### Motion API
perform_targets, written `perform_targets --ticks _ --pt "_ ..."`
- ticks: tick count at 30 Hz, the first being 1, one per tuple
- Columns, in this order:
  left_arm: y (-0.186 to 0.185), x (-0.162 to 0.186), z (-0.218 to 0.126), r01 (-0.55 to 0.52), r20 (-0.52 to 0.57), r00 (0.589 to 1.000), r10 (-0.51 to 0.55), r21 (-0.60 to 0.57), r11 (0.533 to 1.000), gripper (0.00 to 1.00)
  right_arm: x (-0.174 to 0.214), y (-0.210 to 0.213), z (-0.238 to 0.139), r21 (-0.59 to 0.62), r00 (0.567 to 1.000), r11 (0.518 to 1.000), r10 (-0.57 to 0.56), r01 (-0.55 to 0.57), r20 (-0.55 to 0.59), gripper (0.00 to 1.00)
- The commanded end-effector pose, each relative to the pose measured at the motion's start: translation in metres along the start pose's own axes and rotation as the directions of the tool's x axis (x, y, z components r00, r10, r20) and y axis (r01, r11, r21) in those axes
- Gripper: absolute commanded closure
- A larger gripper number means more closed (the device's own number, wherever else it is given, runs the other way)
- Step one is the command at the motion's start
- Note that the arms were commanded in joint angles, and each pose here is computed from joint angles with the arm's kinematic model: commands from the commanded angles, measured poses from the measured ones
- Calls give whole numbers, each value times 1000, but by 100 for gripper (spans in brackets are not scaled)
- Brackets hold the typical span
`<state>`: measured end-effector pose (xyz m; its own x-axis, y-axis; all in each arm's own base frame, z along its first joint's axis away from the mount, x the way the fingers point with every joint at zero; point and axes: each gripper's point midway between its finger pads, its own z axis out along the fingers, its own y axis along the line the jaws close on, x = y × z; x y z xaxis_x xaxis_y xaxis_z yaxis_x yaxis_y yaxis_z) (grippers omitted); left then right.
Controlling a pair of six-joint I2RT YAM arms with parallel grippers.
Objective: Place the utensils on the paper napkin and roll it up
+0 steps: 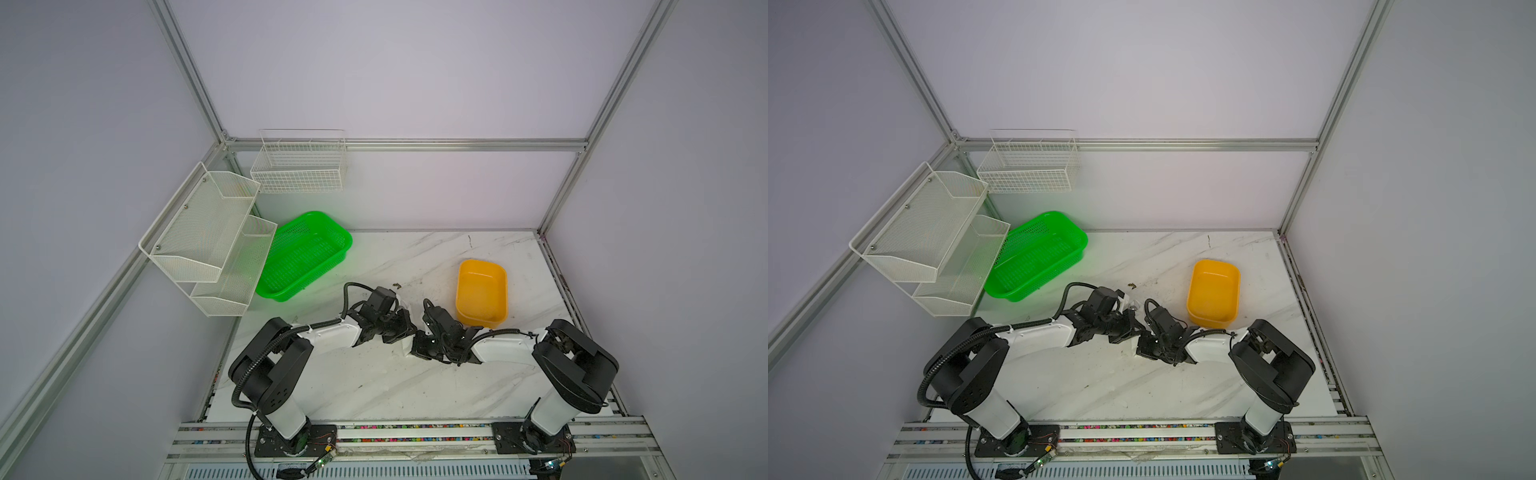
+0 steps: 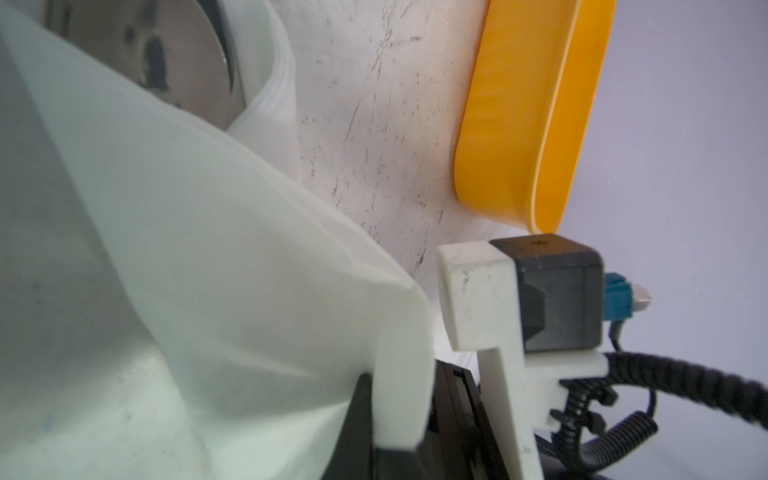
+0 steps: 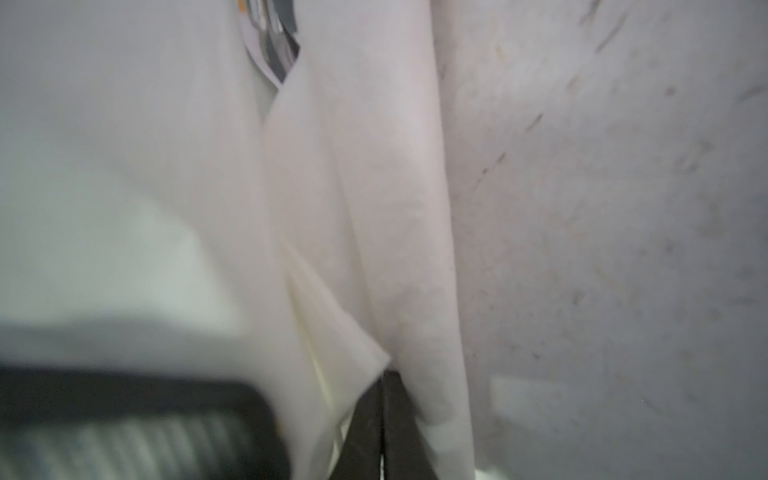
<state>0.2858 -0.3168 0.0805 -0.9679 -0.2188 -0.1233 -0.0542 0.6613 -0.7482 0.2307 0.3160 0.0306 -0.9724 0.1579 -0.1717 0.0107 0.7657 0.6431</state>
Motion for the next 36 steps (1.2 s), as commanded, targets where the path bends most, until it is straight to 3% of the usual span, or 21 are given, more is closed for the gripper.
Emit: perform_targets --ticks 1,13,36 --pt "-48 -12 -1 -80 11 997 79 102 992 94 7 -18 4 44 1000 999 18 -18 -14 94" --pt "-44 -10 6 -76 2 997 76 86 993 94 -2 -2 -12 -4 999 1000 27 -27 20 93" --pt "-56 -7 19 -81 -42 995 86 110 991 94 7 -38 5 73 999 997 29 -27 -19 93"
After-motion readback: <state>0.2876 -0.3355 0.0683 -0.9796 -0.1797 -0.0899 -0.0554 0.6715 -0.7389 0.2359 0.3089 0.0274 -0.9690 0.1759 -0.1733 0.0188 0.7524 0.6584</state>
